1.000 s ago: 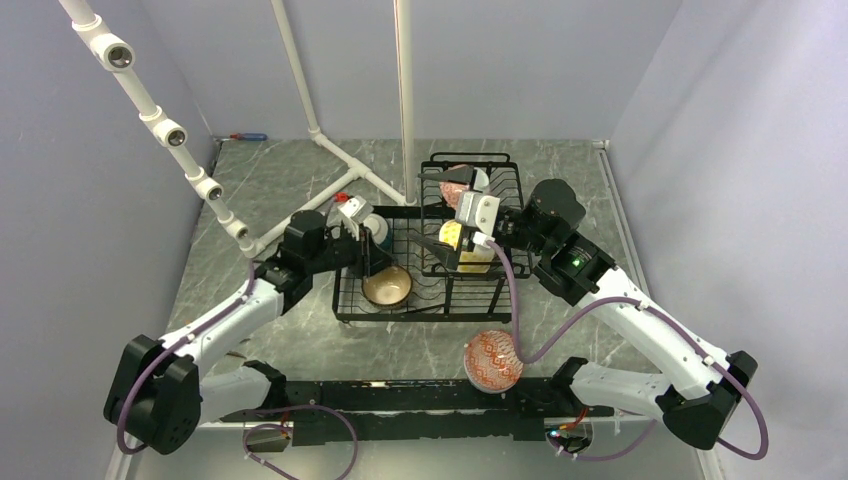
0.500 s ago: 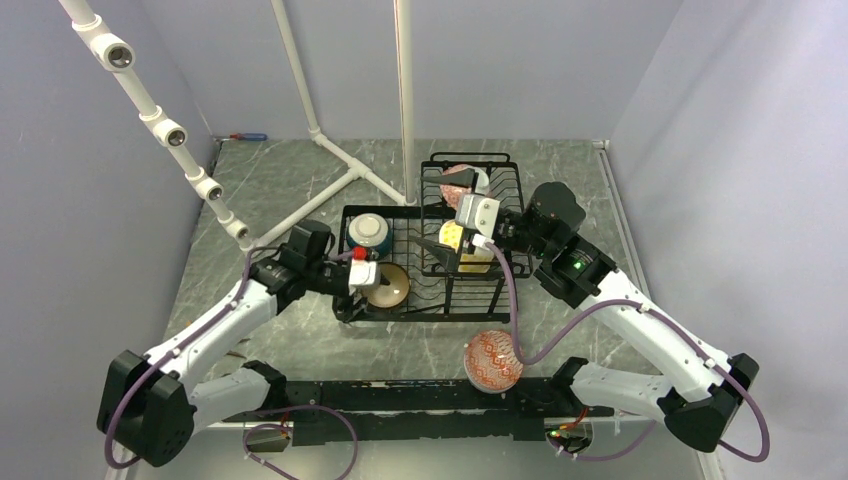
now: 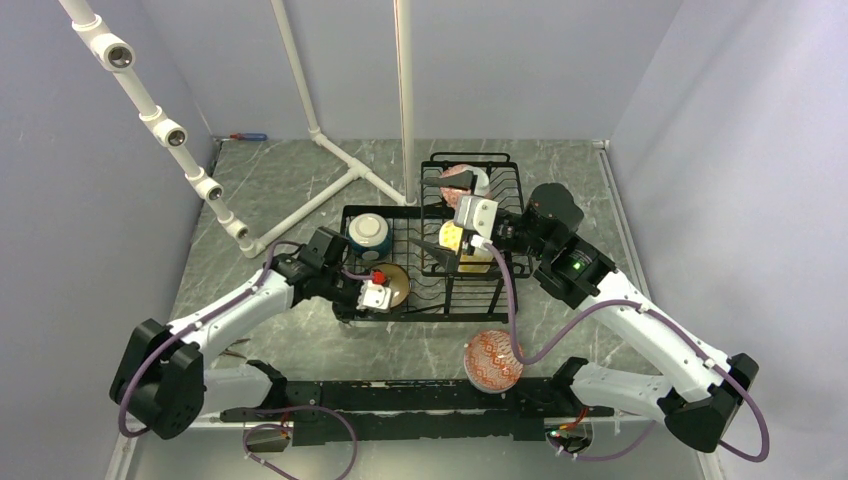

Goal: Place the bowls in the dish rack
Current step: Pick up the bowl from the dish rack.

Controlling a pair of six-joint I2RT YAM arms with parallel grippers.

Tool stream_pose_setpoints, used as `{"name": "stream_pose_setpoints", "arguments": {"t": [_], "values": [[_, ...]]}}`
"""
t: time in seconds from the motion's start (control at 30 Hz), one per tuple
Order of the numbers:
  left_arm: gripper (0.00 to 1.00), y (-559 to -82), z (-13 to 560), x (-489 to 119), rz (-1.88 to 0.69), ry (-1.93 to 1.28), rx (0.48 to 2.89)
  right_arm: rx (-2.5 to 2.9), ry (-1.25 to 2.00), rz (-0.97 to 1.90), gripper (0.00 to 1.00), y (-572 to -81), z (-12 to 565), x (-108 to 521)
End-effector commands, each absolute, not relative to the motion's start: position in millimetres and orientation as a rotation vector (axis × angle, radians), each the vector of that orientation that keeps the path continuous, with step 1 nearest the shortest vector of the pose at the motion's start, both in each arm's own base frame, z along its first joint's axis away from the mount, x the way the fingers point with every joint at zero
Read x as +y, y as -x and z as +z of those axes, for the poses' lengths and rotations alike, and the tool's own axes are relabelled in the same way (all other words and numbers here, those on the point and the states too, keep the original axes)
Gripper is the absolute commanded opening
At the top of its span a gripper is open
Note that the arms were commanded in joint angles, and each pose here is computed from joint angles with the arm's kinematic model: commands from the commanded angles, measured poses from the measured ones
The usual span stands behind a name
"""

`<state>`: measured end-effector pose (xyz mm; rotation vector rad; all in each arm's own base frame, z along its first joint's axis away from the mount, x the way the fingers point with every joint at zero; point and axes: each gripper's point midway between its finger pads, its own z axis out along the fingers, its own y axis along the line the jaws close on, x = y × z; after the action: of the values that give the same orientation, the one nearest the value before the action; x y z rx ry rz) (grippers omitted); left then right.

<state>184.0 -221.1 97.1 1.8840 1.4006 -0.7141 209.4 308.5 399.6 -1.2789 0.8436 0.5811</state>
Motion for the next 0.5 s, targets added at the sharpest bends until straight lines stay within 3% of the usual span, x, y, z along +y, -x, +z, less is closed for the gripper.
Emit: {"name": "stream_pose_setpoints", "arguments": {"t": [0.0,0.37,0.47], "values": [[0.53,-205,106,-228,-0.629,-1.885,1.36,0.816,1.263,0.57,1.0,-205,409,303],[0.39,-219,96,-229,-0.616,-1.903,1.437,0.817,1.264,0.563,1.0,-205,407,302],[0.23,-222,95,-232,-0.619,-1.892,1.437,0.817,1.263,0.563,1.0,-205,407,302]]}}
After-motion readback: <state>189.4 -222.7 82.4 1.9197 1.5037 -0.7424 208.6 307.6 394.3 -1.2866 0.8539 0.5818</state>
